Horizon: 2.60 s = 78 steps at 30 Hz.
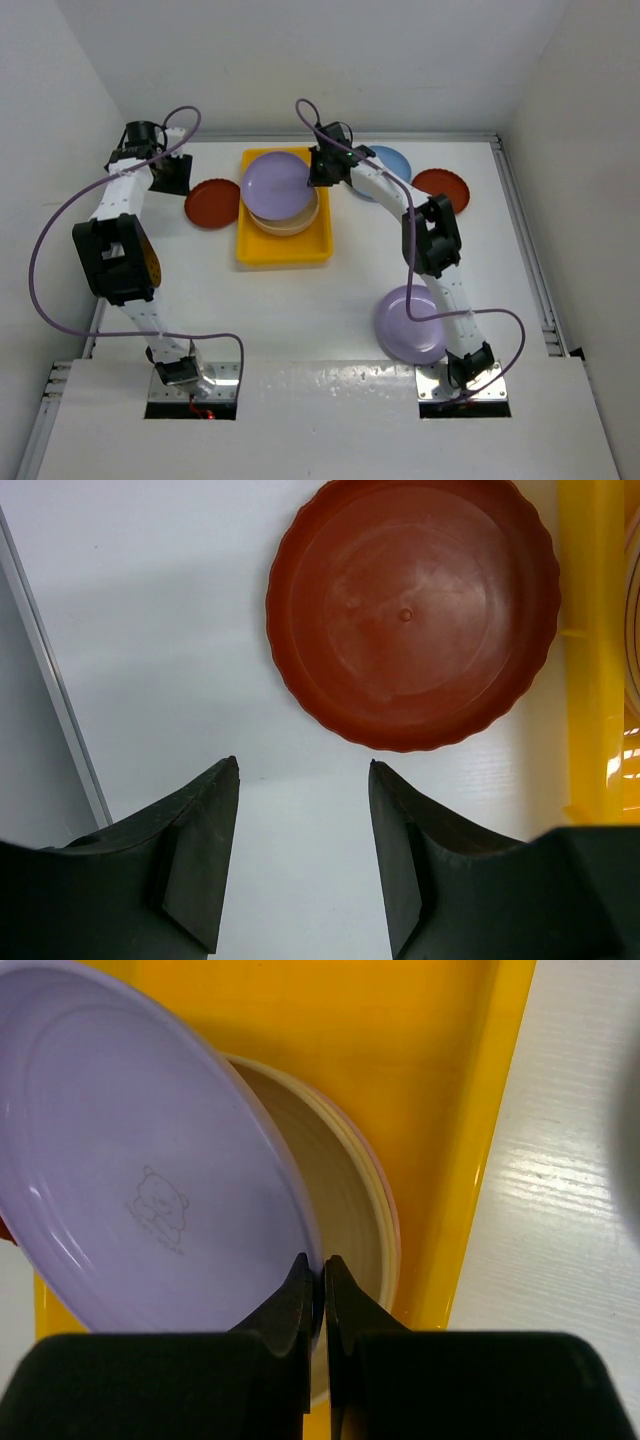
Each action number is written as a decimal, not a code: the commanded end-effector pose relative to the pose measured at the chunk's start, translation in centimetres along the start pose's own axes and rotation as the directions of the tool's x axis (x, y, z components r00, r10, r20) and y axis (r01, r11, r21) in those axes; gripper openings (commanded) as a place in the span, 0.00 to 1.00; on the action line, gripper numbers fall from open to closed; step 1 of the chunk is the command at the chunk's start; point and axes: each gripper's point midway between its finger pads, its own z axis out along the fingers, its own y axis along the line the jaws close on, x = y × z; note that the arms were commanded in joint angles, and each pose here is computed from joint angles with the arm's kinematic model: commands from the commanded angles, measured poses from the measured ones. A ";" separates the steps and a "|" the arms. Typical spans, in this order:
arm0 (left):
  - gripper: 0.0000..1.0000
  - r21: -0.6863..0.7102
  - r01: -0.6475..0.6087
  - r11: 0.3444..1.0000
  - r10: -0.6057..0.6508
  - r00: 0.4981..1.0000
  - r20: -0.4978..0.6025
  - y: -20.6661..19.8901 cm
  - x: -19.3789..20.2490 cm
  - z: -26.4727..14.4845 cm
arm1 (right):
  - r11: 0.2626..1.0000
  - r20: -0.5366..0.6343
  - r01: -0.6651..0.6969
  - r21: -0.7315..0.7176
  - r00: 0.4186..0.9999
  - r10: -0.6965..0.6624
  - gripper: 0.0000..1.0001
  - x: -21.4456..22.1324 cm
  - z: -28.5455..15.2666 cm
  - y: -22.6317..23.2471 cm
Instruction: Place the plates into the plastic bin on the countertop
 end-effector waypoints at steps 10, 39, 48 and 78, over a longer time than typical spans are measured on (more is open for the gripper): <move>0.57 -0.028 -0.013 1.000 0.015 0.998 0.062 0.7 -1.4 -2.0 | 1.000 -0.009 -0.001 -0.027 1.000 0.001 0.00 0.7 -2.2 1.2; 0.57 -0.002 -0.015 1.000 0.015 0.997 0.071 0.1 -1.3 -2.4 | 0.982 0.123 0.154 0.112 0.978 -0.168 0.57 -2.4 -5.7 0.7; 0.65 -0.003 0.006 1.000 -0.005 1.000 0.031 0.2 -0.3 -0.9 | 0.989 0.257 0.145 0.010 0.956 -0.142 0.70 -5.8 -12.5 1.5; 0.74 0.682 -0.675 0.281 0.652 0.656 0.381 -47.8 4.8 -9.0 | 0.751 0.263 -0.408 0.519 0.913 0.313 0.85 12.0 -32.5 -26.6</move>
